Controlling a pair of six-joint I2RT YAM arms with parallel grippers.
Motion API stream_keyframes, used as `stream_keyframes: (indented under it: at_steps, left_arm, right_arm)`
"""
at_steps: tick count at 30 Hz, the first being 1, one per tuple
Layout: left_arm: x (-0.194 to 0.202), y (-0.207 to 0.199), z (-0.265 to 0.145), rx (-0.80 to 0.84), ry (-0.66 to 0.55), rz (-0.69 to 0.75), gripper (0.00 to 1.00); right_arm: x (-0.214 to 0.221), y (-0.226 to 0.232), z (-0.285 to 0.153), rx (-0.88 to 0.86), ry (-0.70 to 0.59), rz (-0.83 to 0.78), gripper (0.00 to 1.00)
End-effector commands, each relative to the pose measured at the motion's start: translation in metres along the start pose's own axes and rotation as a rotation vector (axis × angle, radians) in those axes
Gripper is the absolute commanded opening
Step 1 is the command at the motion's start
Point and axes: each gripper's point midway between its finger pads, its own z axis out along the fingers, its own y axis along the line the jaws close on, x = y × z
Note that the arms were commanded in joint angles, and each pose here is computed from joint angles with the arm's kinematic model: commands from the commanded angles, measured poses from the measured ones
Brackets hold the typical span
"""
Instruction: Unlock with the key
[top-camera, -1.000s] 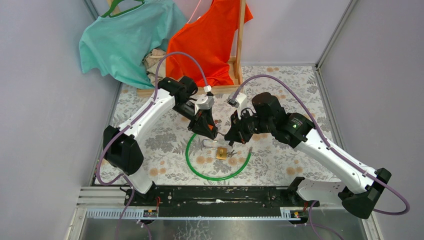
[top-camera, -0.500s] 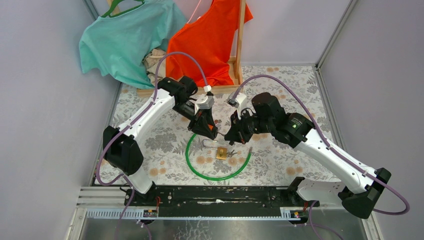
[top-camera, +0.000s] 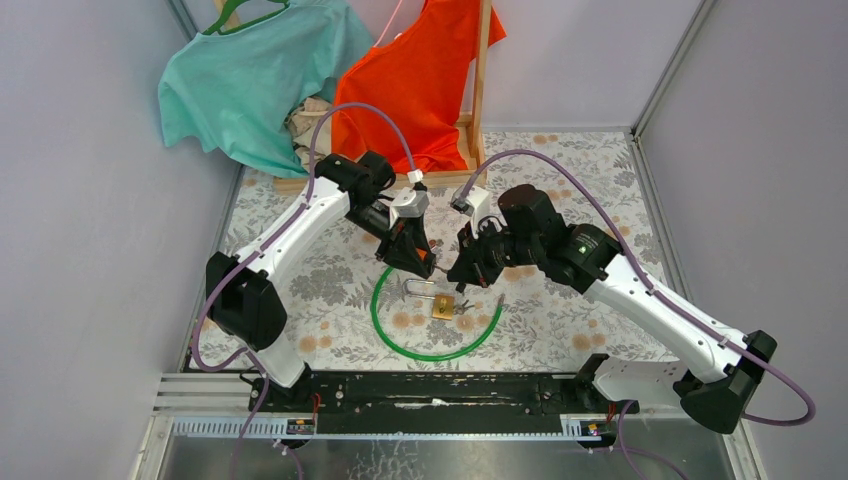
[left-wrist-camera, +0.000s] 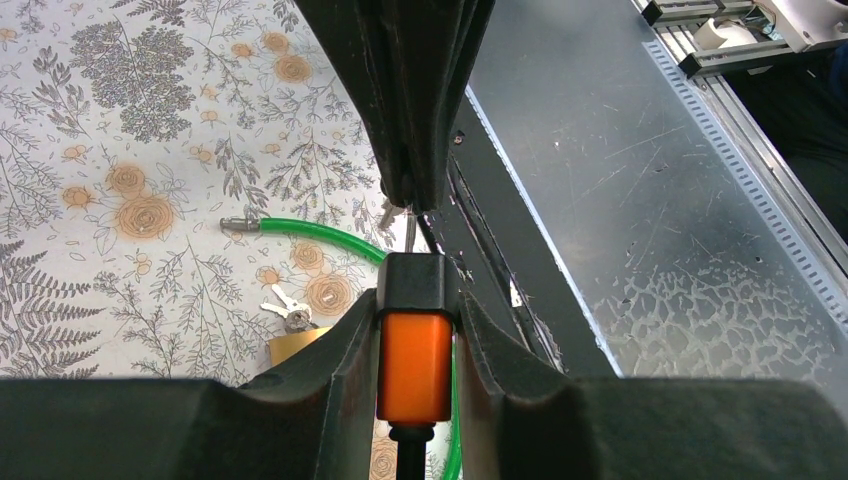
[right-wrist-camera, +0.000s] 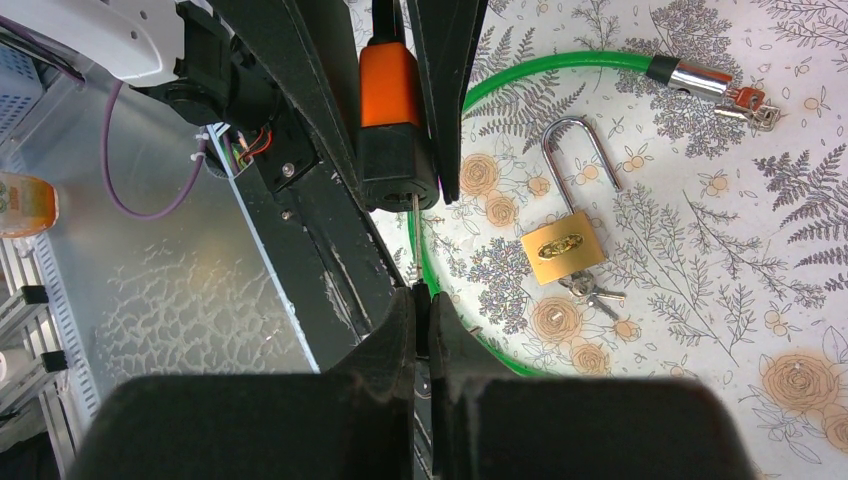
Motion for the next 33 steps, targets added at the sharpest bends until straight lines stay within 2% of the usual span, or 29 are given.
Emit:
stream_keyframes:
  at_steps: [1, 19, 33]
  left_arm:
    - [-0.023, -0.013, 0.002, 0.024, -0.062, 0.017, 0.0]
    - [-0.021, -0.011, 0.001, 0.018, -0.043, 0.001, 0.01]
    - [-0.02, -0.01, 0.002, 0.02, -0.042, -0.01, 0.02]
  right_arm:
    - [-0.023, 0.004, -0.001, -0.006, -0.087, -0.041, 0.0]
    - [-0.025, 0.008, -0.013, 0.001, -0.102, -0.047, 0.0]
    - [-0.031, 0.007, -0.004, -0.006, -0.107, -0.044, 0.0]
